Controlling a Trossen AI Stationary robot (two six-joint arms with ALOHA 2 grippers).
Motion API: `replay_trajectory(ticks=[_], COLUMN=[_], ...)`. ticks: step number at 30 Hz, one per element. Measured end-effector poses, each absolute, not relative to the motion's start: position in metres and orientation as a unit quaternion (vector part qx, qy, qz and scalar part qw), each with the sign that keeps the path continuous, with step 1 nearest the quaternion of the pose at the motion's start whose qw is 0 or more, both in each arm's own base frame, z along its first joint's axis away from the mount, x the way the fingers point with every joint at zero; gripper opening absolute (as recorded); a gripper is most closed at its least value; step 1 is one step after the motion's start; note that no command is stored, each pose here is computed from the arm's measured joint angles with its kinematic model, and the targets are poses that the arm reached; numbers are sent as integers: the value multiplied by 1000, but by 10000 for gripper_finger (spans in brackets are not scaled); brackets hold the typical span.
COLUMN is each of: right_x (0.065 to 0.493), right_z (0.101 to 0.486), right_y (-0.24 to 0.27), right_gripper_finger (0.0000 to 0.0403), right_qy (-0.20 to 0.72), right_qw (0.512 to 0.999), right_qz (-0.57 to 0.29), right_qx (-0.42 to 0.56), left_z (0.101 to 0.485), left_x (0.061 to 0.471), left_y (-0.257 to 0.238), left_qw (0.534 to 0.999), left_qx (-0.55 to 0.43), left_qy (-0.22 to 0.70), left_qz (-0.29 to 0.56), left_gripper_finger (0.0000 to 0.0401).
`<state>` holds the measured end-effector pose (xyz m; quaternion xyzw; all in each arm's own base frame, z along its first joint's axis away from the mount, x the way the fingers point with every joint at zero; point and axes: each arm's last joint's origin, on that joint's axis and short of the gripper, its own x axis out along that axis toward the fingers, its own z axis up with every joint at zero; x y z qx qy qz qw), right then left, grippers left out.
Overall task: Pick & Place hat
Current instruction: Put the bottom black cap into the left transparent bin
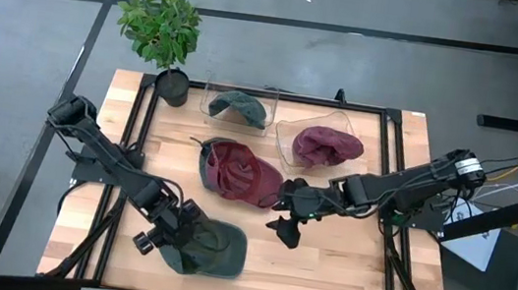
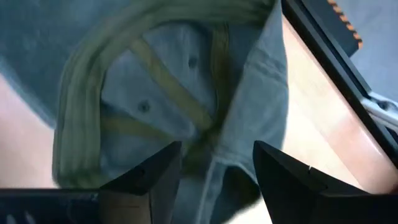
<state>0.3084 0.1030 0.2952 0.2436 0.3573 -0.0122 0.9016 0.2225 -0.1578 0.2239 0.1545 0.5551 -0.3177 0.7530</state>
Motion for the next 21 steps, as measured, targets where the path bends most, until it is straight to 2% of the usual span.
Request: replay_trajectory(ticks=[5,16,21], right_x=[307,307,307], right_z=[295,296,296], right_y=[107,108,108], right_gripper_finger=[276,276,276], right_qy=[352,346,345], right_qw=[898,894,893], right_qz=[-28,-41,-42], right_qx=[262,282,285], left_z=[208,190,192], left_x=[223,204,205], left_y=[-158,-166,-172], left_qw=[769,730,745], left_qx=[160,127,86], left_qy=[530,560,560], left_qz=[-321,-370,-352], left_gripper_finger=[193,191,143])
